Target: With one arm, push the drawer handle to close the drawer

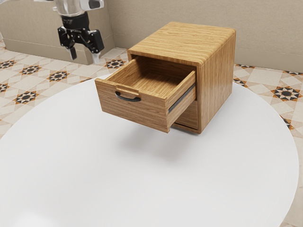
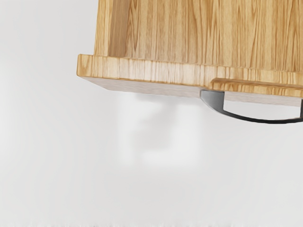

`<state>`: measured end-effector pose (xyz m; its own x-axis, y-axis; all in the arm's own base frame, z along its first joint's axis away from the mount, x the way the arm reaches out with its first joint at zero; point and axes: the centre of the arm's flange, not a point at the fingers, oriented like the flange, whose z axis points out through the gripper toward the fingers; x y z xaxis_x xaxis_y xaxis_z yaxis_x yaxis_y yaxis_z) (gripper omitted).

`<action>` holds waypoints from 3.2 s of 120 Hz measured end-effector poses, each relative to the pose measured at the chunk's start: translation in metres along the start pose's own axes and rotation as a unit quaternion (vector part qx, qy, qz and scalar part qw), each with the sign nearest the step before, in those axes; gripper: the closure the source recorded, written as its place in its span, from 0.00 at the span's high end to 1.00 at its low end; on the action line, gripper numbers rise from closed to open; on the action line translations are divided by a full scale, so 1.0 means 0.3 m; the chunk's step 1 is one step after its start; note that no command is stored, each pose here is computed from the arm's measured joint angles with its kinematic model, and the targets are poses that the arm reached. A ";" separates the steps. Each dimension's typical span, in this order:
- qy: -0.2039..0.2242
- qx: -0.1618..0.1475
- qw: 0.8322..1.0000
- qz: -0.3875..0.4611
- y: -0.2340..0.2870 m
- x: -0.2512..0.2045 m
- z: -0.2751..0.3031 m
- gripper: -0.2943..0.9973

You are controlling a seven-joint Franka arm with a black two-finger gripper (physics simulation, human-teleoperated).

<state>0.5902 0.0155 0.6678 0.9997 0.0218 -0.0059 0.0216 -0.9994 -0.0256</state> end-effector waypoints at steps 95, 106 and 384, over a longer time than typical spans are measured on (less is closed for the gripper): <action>-0.012 0.014 1.000 -0.003 0.081 -0.604 -0.037 0.77; -0.002 0.034 0.999 -0.018 0.112 -0.726 0.062 0.77; 0.044 0.043 0.998 0.011 0.325 0.246 0.474 0.16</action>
<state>0.6651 -0.0769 0.5229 0.9967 -0.0072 0.0807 0.0018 -0.9938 -0.1114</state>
